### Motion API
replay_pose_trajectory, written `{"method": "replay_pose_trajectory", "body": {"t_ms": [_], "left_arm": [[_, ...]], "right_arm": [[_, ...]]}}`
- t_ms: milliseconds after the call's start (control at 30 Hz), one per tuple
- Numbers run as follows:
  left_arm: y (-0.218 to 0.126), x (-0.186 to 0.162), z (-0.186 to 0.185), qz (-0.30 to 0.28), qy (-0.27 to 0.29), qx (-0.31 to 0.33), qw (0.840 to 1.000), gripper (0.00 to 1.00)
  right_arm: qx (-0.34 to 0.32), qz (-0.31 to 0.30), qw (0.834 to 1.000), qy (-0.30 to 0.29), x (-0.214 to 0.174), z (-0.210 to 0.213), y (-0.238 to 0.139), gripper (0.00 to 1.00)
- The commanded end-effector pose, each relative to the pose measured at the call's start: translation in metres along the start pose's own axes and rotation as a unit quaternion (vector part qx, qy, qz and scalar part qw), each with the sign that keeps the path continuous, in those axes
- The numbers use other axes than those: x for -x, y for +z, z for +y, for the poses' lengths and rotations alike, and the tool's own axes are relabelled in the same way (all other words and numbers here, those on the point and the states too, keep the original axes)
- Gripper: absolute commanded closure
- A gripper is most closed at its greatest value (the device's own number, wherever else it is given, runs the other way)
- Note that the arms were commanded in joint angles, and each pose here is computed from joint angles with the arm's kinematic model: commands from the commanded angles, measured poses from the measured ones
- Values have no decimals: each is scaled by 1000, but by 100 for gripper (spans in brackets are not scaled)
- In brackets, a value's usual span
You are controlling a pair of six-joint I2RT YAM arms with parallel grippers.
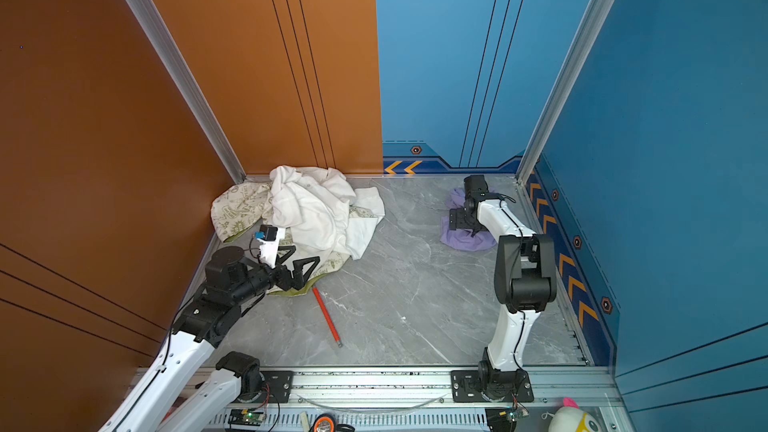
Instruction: Pick out a specific cloth from the pile
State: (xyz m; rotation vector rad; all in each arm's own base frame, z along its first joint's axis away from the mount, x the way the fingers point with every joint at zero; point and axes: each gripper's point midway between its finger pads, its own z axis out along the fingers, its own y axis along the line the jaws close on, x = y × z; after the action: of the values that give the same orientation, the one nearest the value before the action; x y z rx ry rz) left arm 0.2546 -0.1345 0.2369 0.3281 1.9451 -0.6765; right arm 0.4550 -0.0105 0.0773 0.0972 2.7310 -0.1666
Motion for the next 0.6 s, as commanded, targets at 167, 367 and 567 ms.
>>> {"method": "replay_pose_trajectory", "body": {"t_ms": [167,367,567], "left_arm": [[2,-5,8,4,-3,16,1000,2],[1,-3,9,0,-3,18,1000,2],[-1,1,14,-8,-1,35,999,2]], "right_arm": [[-86,90,991,-53,-24,-32,23,5],[-99,118,988,-23,-22,-49,41,6],[-101,127,987,1,-17,-59,49,6]]}}
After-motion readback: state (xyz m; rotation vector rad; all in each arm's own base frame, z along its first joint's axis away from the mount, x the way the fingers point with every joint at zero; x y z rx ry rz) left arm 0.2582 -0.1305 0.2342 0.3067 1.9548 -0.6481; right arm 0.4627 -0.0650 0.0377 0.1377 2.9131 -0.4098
